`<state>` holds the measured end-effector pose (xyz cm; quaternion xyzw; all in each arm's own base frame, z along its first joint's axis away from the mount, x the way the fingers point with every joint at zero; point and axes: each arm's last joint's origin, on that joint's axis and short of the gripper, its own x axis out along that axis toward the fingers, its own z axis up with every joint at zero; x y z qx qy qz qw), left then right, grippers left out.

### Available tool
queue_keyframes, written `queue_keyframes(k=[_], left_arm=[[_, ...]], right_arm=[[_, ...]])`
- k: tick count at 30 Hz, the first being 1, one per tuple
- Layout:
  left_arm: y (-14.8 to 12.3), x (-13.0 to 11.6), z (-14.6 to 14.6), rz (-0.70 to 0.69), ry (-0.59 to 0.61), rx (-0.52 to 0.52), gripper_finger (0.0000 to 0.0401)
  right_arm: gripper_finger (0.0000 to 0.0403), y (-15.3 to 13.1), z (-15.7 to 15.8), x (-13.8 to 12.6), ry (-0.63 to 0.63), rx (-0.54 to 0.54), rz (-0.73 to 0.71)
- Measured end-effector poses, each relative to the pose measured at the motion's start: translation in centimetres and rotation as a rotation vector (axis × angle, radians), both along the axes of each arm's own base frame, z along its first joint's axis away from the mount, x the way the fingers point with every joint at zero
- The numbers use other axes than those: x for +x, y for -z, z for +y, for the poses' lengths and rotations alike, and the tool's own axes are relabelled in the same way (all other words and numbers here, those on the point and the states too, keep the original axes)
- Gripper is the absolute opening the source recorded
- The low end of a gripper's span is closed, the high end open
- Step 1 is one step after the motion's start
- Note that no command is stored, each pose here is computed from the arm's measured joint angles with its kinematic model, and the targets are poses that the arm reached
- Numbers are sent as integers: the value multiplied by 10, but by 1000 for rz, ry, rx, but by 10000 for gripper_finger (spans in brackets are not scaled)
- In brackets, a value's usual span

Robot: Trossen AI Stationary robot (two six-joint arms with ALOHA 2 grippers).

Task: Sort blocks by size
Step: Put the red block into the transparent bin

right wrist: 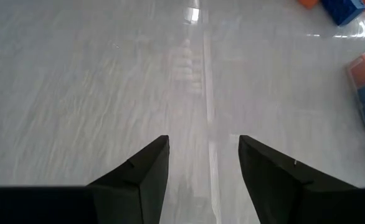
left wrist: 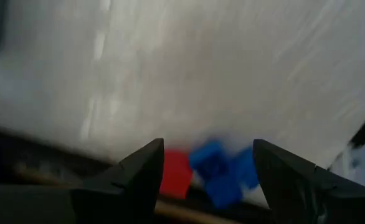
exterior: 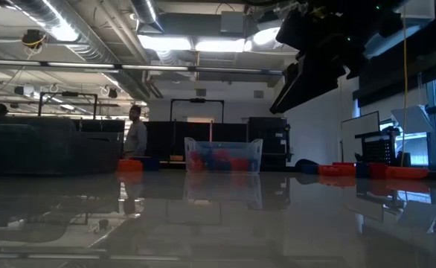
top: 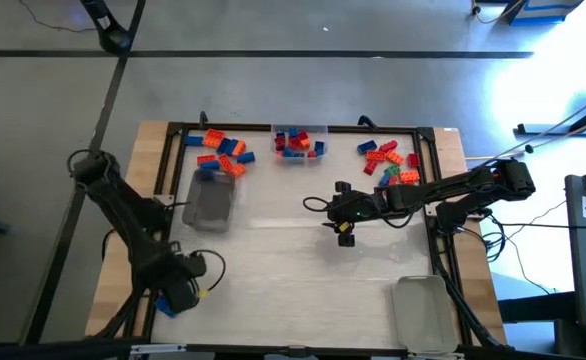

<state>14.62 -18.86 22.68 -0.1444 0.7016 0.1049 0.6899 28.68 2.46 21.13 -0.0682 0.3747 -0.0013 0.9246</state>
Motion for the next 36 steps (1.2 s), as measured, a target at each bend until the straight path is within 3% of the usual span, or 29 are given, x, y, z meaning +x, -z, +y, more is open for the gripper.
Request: queue_keyframes(k=[5, 12, 21, 36], left_arm=[[19, -10, -15, 151, 3, -1, 230], [39, -14, -26, 215, 130, 66, 230], [64, -16, -28, 402, 281, 156, 230], [93, -18, -25, 394, 307, 66, 224]], right_arm=[[193, 0, 0, 0, 0, 0, -1], [193, 0, 0, 0, 0, 0, -2], [193, 0, 0, 0, -3, 0, -1], [193, 0, 0, 0, -3, 3, 0]])
